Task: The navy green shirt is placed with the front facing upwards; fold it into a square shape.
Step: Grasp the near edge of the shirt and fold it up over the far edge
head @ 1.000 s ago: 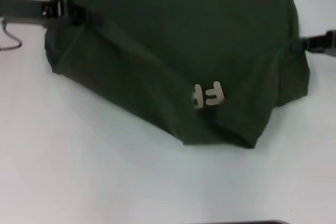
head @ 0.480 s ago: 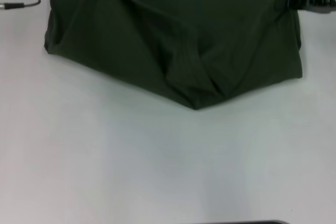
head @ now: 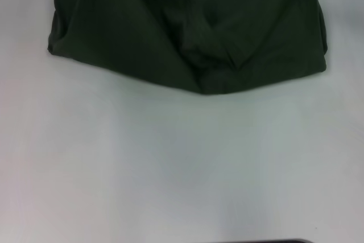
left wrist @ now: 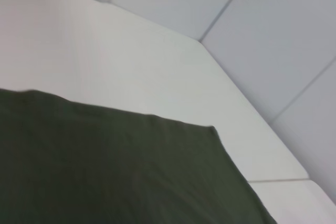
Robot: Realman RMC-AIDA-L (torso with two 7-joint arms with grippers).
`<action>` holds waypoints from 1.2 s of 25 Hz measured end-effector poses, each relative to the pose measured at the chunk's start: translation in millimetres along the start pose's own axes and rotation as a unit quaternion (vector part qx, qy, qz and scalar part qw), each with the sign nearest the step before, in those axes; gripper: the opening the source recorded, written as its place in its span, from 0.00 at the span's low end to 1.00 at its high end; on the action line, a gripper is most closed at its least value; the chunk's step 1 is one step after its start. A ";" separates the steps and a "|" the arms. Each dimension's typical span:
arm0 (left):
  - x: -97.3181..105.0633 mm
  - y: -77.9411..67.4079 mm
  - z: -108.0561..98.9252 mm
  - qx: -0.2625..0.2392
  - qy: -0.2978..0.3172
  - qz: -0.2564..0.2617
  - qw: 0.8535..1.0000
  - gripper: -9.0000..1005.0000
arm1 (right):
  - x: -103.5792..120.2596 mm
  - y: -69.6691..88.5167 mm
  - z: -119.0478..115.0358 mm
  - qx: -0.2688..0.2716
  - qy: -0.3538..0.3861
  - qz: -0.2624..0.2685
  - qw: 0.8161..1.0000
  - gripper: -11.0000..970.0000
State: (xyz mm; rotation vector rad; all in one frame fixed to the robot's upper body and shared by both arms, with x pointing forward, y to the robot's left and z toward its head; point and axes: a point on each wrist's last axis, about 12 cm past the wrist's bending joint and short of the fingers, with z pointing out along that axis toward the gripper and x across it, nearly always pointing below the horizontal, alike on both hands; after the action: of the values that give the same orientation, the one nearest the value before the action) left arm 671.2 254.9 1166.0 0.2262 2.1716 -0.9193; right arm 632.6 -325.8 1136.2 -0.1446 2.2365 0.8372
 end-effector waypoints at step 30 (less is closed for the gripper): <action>11.1 0.3 27.7 -0.057 -0.030 0.005 0.998 0.07 | -3.7 1.9 33.7 0.055 -0.003 -0.015 0.998 0.21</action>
State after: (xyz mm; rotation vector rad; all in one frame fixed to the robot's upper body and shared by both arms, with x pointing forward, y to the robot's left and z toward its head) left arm 679.5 235.0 1145.3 0.1514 2.1569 -0.7844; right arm 654.9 -304.3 1122.1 -0.1228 2.2637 0.6950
